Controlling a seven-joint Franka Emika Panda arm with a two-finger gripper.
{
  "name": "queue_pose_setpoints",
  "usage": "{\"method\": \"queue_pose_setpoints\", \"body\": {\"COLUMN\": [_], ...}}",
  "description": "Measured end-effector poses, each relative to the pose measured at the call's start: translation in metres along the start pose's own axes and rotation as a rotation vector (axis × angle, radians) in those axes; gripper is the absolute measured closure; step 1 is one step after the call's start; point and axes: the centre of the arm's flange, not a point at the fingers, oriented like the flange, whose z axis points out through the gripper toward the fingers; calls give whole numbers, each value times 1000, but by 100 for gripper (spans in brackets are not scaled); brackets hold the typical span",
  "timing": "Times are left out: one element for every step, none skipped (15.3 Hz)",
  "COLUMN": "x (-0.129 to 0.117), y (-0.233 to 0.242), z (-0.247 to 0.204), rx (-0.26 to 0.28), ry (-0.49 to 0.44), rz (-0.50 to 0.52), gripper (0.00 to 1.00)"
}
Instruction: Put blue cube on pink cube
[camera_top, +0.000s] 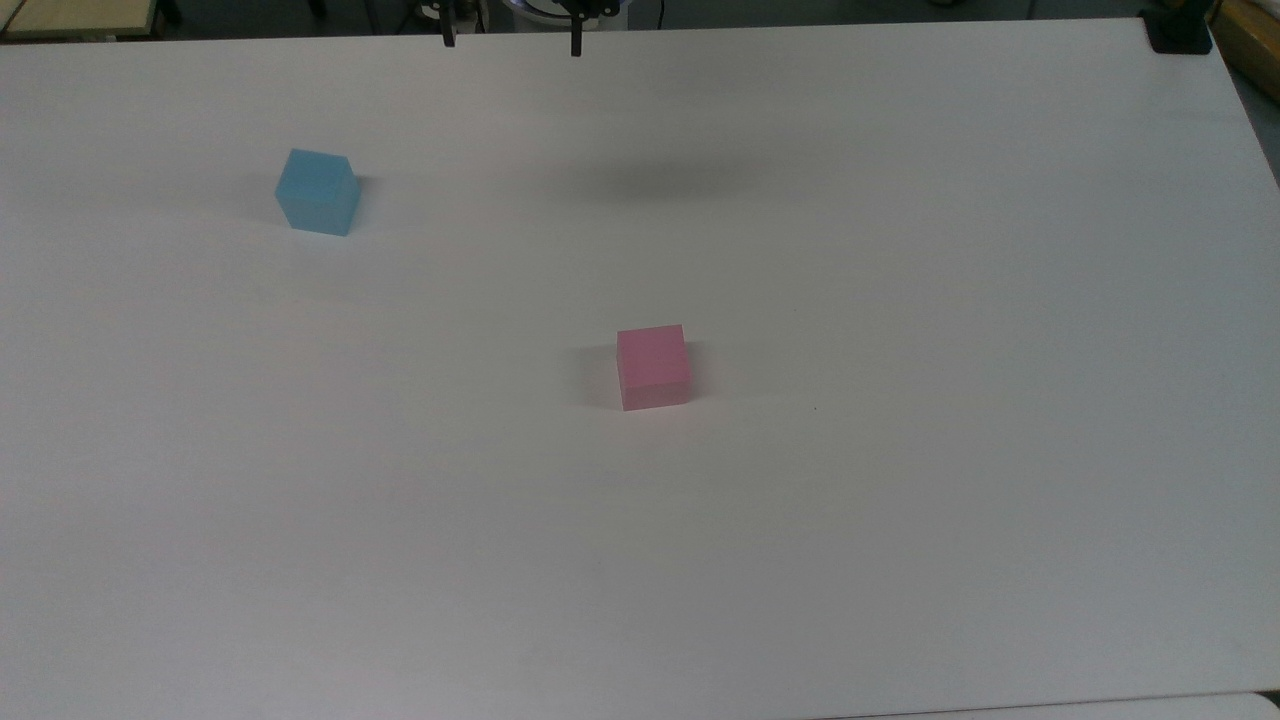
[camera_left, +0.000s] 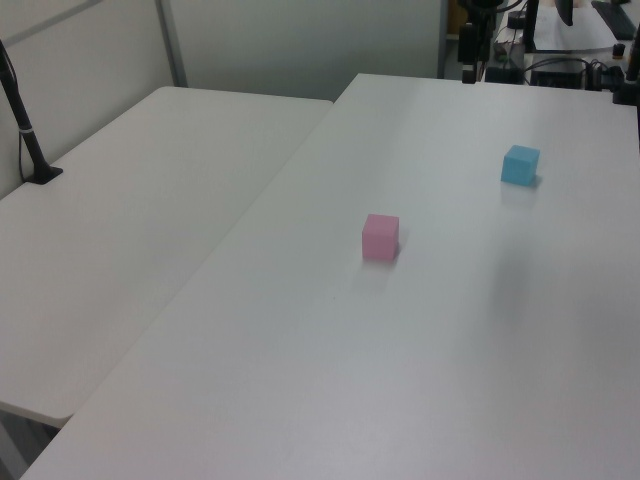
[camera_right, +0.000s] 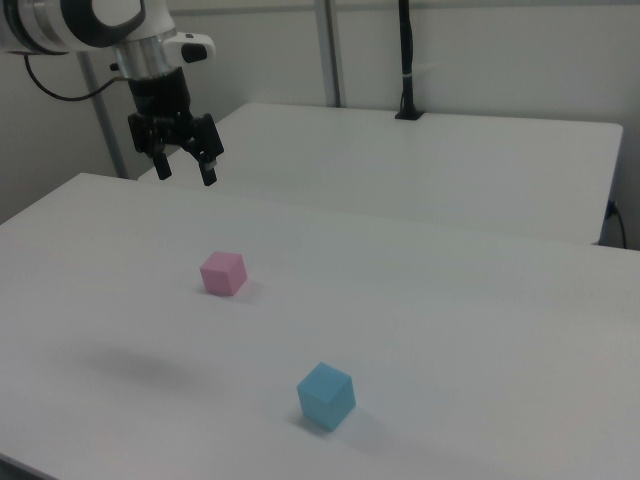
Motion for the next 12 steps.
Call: {"method": "queue_pose_setpoints", "body": {"x": [0,0,0,0,0,0,0,0,0,0,0,0], "y": [0,2,3,4,4,4,4,4,4,4,4,4], "z": [0,0,0,0,0,0,0,0,0,0,0,0], "rx": [0,0,0,0,0,0,0,0,0,0,0,0], "ry": [0,0,0,-1,-1,-1,-1,-1,-1,-1,-1,-1], "rz": [4,9,12,13,13,13,13,13,14,14,14,14], "gripper": [0,0,0,0,0,0,0,0,0,0,0,0]}}
